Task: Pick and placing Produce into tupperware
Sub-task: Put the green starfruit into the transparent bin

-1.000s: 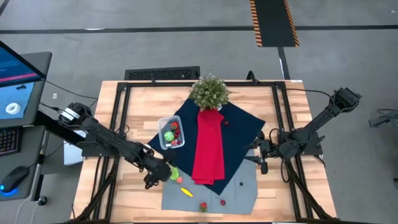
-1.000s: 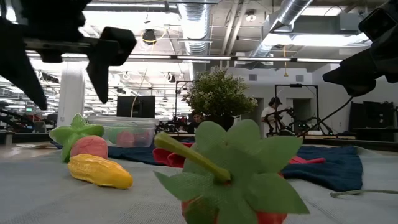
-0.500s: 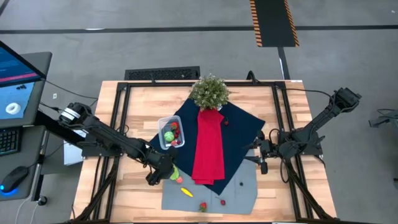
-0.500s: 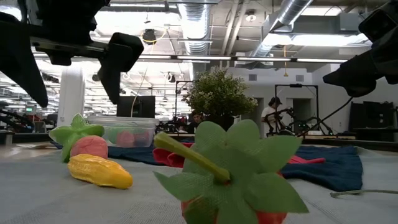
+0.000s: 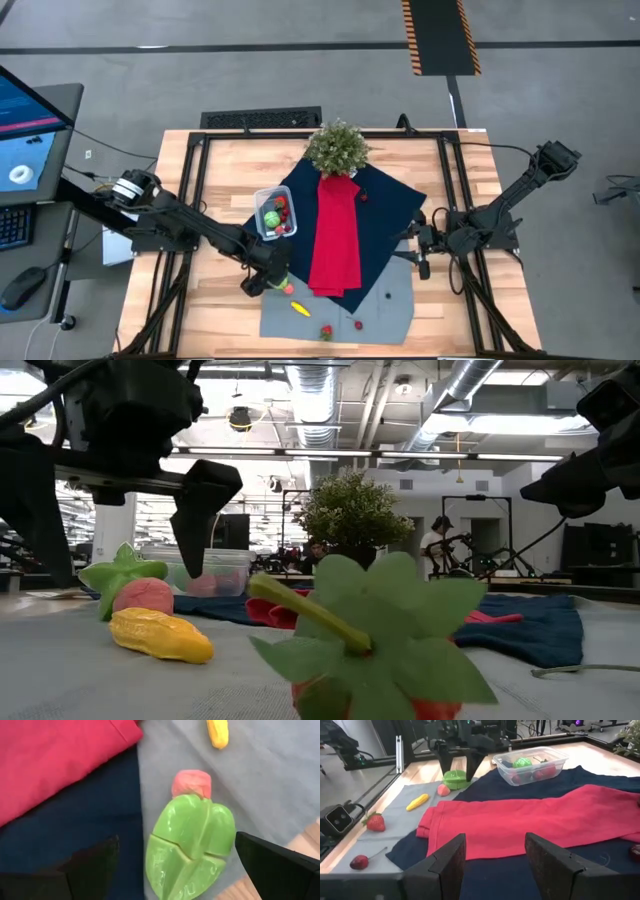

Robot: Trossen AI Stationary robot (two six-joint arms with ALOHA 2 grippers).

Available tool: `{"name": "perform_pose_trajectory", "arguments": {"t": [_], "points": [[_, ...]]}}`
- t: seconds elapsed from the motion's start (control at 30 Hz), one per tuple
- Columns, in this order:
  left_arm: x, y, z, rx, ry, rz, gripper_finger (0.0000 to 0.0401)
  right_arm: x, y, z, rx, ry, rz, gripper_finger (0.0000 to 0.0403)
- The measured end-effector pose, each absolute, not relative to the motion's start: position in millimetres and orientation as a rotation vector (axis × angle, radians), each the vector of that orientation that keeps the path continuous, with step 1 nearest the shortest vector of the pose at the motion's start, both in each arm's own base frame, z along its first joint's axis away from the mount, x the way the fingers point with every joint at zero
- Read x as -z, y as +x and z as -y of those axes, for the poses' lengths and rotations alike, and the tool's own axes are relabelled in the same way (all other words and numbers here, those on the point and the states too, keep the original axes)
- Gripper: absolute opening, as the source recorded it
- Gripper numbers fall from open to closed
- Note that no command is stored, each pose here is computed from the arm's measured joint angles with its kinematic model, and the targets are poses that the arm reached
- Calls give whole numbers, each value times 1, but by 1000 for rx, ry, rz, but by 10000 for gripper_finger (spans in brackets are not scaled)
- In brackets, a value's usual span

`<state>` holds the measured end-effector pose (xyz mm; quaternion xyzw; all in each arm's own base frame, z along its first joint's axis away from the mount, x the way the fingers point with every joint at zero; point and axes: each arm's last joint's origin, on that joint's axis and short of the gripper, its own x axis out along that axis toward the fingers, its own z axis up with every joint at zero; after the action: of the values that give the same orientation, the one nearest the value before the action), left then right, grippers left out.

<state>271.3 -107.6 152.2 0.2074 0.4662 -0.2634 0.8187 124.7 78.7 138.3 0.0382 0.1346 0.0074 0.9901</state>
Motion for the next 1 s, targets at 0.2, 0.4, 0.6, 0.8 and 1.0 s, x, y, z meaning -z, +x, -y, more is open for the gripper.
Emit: {"name": "perform_pose_trajectory", "arguments": {"t": [0.2, 0.4, 0.6, 0.8, 1.0], "points": [[-152, 273, 104, 540, 426, -996, 389, -137, 124, -78, -13, 64, -286, 225], [-150, 272, 102, 518, 416, -1011, 367, -137, 124, -78, -13, 64, -286, 225], [-150, 271, 102, 521, 396, -1019, 340, -136, 124, -78, -13, 64, -287, 225], [-150, 271, 102, 520, 389, -1021, 301, -137, 124, -78, -13, 64, -287, 225], [-150, 271, 102, 504, 364, -1025, 245, -136, 124, -78, -12, 64, -287, 225]]}}
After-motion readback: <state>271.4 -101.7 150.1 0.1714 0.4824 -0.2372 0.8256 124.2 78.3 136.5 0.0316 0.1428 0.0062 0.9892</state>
